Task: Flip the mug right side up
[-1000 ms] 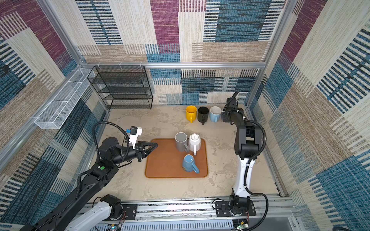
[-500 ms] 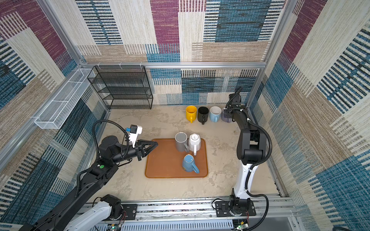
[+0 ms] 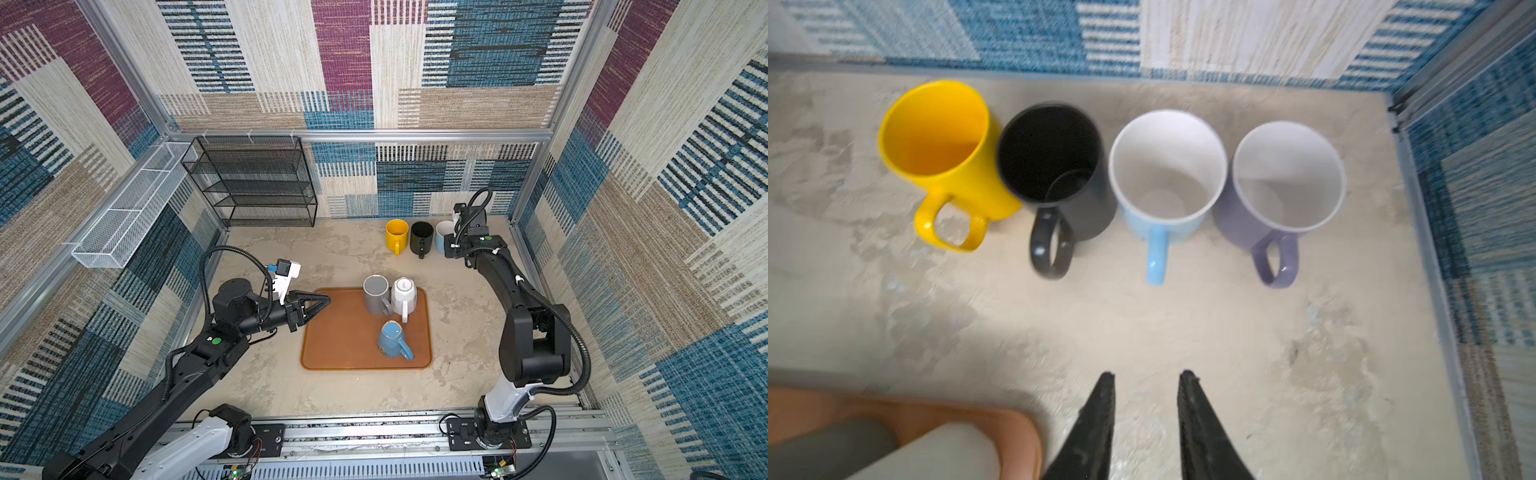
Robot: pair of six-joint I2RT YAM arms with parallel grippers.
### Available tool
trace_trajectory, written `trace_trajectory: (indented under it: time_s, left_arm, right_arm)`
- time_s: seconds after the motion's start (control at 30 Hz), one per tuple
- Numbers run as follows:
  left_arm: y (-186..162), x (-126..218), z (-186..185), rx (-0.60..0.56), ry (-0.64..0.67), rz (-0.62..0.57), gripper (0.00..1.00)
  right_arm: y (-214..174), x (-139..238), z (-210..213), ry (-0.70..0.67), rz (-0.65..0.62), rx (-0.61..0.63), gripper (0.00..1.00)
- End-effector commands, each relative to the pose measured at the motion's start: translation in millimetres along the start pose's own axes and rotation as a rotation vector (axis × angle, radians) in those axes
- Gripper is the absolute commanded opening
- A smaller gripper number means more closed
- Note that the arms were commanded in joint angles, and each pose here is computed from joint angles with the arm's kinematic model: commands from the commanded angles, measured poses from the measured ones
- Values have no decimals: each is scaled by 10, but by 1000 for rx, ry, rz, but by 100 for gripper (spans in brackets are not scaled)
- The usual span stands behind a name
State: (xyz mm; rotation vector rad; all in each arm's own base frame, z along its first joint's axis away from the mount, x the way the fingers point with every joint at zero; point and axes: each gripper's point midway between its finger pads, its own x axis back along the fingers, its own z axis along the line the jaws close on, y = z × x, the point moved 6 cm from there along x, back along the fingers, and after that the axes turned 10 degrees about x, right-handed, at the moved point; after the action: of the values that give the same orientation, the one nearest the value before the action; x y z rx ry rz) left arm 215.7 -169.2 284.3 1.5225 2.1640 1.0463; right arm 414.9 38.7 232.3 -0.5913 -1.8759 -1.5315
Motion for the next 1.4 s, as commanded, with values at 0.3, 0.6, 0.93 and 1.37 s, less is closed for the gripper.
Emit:
trace_trajectory:
  time_s: [0.3,0.6,0.93,1.37]
  left_arm:
    - [2,-59,64,19,14,21,21]
    - [13,-97,75,51,3,7,21]
    - [-4,-82,76,51,9,1,21]
    - [-18,-86,91,52,12,5,21]
  right_arm:
    - [-718,601,928,335,-15,-40,29]
    - [-982,832,1234,469,43,24,36]
    - [-1103,1069,1604,605,69,78,45]
    - [-1560,1157,1876,616,299,181,50]
